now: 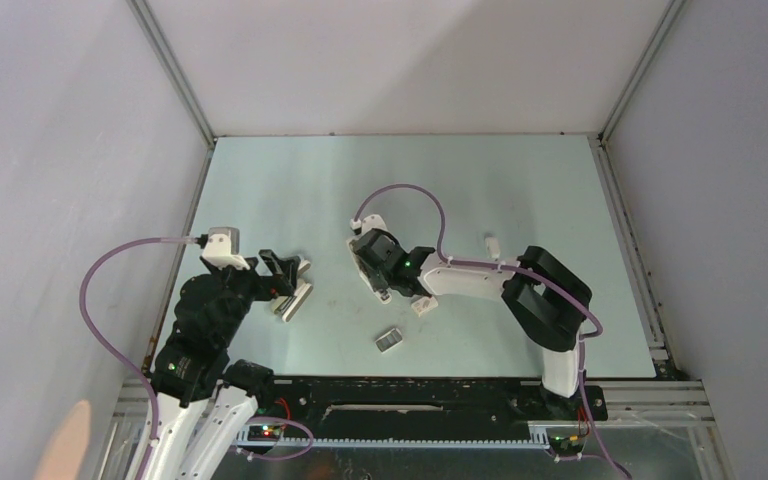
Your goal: Load the staples into the stapler
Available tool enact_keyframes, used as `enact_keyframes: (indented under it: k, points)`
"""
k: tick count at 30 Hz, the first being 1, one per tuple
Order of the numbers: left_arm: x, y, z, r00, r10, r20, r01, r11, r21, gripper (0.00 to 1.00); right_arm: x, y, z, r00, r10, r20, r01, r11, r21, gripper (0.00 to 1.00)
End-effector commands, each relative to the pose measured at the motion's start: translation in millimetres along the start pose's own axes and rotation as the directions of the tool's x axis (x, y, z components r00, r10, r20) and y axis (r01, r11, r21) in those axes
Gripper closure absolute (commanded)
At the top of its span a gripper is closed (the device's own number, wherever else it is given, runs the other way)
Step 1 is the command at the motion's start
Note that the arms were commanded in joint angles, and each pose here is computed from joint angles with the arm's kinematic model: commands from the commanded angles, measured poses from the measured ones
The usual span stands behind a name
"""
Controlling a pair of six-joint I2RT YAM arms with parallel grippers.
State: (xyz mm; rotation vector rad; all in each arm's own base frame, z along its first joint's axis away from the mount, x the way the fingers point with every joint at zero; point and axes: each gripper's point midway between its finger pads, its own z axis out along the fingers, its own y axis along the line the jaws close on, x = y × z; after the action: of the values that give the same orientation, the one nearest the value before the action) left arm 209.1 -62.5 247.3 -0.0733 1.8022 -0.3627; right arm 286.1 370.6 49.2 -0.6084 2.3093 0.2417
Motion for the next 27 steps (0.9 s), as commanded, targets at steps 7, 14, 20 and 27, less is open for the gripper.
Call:
enact_keyframes:
  k: [7,14,20,27]
  points:
    - [7.2,-14.1,13.8,0.998,-0.046,-0.051,0.049,0.997,0.059,0.02,-22.9,9.3,-35.6,0.996,0.034,0.077,-0.030,0.998,-0.051,0.58]
    - [30.8,-31.1,42.2,0.970,-0.162,-0.179,0.180,0.979,0.092,0.02,-16.6,15.6,-48.5,0.991,0.001,0.133,0.016,0.992,-0.125,0.49]
    - [42.4,-46.6,73.1,0.936,-0.246,-0.253,0.282,0.953,0.115,0.02,0.4,21.9,-46.0,0.986,-0.007,0.167,0.036,0.985,-0.168,0.44]
    - [48.8,-55.6,107.2,0.906,-0.301,-0.298,0.345,0.932,0.110,0.02,12.2,16.7,-27.7,0.985,-0.025,0.168,0.047,0.990,-0.131,0.45]
